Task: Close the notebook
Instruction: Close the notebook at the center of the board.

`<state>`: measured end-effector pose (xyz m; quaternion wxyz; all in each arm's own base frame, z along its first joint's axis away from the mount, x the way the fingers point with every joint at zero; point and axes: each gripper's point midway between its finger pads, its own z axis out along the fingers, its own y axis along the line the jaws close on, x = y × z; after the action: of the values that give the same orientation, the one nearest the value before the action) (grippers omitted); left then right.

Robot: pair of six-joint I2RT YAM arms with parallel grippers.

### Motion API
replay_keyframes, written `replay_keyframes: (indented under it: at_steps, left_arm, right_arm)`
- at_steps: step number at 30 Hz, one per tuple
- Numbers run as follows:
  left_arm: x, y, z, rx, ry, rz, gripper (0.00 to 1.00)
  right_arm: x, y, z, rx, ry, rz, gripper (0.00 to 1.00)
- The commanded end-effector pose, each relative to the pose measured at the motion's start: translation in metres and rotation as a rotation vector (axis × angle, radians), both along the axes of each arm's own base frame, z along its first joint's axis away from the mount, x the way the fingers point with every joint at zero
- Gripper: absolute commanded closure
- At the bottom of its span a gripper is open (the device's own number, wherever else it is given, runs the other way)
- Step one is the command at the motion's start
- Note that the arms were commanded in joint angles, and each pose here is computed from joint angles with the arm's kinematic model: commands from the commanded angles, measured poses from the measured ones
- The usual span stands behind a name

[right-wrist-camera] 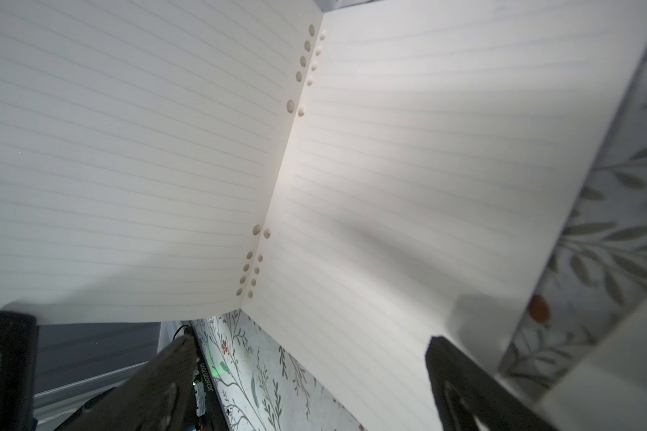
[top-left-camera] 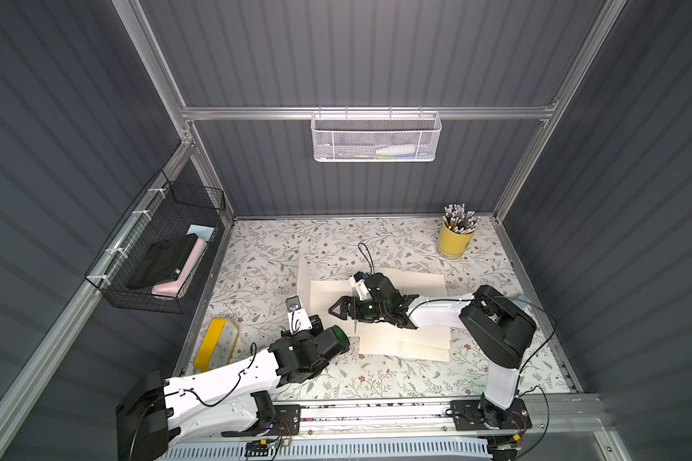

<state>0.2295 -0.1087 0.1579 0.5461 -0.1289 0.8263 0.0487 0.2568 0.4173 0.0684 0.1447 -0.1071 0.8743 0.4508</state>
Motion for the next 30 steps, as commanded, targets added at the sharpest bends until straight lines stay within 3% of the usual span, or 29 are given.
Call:
replay_keyframes:
  at_steps: [1, 15, 30]
  left_arm:
    - [-0.003, 0.003, -0.007, 0.04, 0.034, -0.029, 1.0]
    - [-0.009, -0.017, -0.027, 0.116, 0.151, -0.219, 0.99]
    - [-0.012, -0.058, -0.034, 0.146, 0.165, -0.487, 0.72]
  right_arm:
    - [0.001, 0.006, 0.002, 0.016, 0.001, 0.005, 0.01]
    - [-0.004, 0.001, -0.019, -0.011, 0.036, 0.002, 0.01]
    - [-0.008, -0.004, -0.026, -0.021, 0.042, 0.003, 0.01]
